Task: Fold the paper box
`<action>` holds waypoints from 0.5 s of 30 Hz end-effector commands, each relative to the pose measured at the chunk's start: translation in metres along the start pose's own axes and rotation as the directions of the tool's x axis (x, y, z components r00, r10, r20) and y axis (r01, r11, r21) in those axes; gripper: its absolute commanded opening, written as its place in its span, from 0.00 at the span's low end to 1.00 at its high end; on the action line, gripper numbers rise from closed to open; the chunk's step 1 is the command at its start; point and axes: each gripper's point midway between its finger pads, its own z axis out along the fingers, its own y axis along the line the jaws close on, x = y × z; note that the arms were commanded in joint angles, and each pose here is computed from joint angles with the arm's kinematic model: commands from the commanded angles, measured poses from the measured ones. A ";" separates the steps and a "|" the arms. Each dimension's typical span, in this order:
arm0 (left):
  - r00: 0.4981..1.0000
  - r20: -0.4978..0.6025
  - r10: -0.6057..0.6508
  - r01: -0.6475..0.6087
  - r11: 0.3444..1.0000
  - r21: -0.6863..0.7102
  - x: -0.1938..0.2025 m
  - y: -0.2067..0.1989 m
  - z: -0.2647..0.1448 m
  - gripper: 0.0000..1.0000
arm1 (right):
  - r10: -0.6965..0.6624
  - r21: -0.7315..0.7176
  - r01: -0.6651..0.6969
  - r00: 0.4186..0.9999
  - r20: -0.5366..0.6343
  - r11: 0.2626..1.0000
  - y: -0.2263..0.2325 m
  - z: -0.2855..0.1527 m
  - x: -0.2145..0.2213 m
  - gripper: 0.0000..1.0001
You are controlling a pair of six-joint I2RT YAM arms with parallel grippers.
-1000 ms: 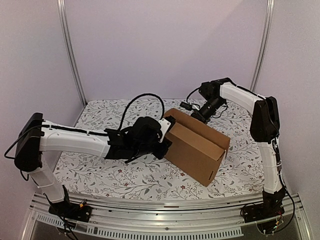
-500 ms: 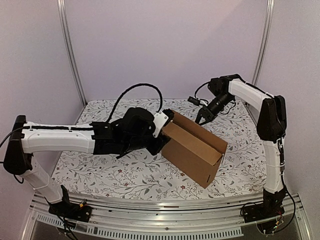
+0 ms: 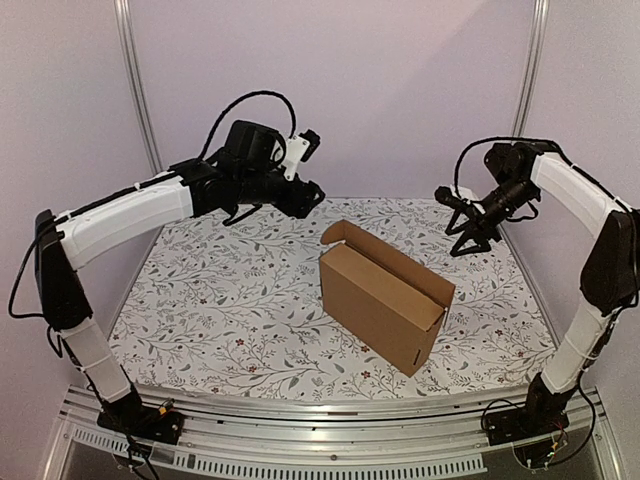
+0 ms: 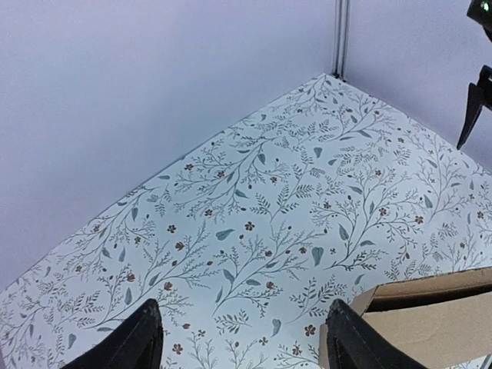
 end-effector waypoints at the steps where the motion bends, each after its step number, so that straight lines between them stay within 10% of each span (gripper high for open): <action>1: 0.977 -0.171 0.124 -0.077 0.963 0.260 0.041 -0.048 0.024 0.70 | 0.070 -0.247 -0.109 0.985 -0.160 0.963 0.098 -0.019 0.036 0.71; 15: 0.961 -0.216 0.174 -0.085 0.927 0.366 0.056 -0.071 0.024 0.62 | -0.105 -0.351 0.067 0.990 -0.091 0.934 0.168 -0.032 0.033 0.76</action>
